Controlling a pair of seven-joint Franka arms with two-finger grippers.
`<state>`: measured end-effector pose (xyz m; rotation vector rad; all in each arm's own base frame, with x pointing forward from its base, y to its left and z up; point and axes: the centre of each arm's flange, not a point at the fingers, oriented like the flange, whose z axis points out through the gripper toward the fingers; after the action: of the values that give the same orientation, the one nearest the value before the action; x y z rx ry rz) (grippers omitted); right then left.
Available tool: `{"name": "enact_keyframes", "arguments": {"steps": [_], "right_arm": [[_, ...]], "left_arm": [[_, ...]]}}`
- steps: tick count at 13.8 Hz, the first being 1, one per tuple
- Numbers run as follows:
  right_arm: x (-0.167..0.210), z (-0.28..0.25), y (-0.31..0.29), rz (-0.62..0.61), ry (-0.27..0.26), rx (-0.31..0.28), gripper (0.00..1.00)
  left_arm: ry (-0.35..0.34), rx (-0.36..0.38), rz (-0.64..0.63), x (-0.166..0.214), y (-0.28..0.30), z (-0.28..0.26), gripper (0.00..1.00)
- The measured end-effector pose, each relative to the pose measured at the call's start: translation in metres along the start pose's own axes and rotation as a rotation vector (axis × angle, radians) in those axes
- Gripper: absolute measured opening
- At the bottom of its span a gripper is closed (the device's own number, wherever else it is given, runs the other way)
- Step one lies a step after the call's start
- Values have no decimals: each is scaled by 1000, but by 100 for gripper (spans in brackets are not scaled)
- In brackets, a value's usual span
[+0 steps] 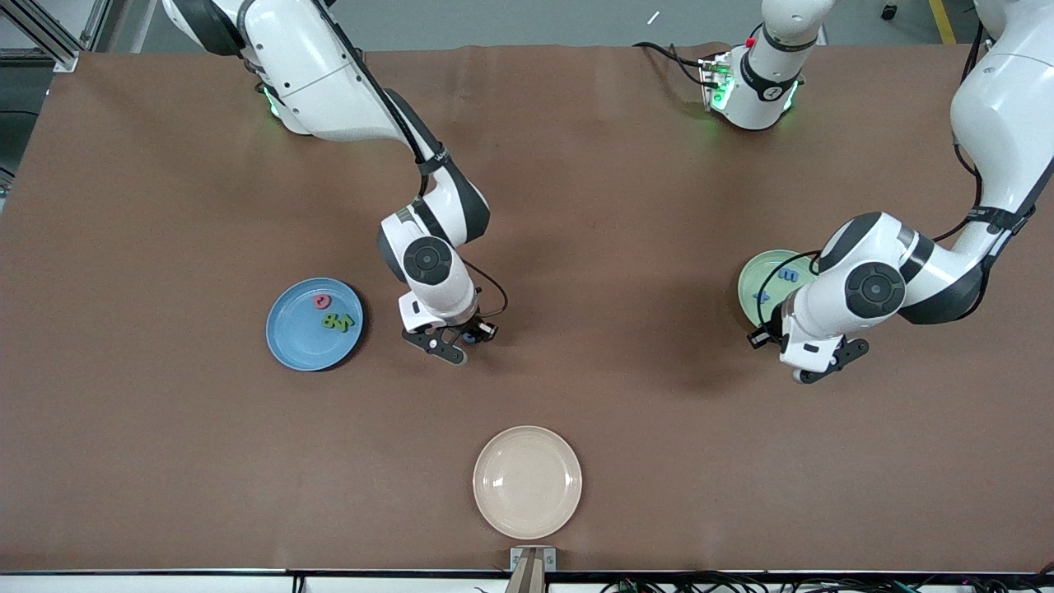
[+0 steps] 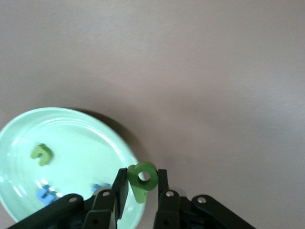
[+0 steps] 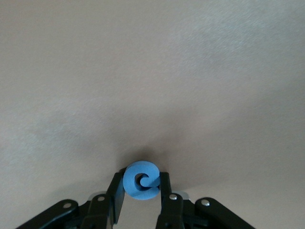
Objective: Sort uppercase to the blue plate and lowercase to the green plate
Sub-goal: 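Carry the p to the green plate while the right gripper carries C to blue, then open both grippers to release the p and the blue C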
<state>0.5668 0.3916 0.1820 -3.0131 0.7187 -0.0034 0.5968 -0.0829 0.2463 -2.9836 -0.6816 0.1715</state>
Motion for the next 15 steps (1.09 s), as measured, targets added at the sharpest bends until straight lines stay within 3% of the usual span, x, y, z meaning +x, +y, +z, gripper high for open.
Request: {"name": "enact_keyframes", "arguments": {"steps": [3,6,10,15], "right_arm": [[31,-10,18,-13,-24,-69,35],[85,-50,59,-76,-90,-129,35],[150,-104,143,-186,-155,-132,35],[195,-77,263,-270,-198,-108,35]], "left_arm": [[2,31,28,-8,-21,18,29],[19,35,50,-14,-31,31,29],[37,32,68,-20,-42,43,29],[47,38,82,-24,-55,53,29]]}}
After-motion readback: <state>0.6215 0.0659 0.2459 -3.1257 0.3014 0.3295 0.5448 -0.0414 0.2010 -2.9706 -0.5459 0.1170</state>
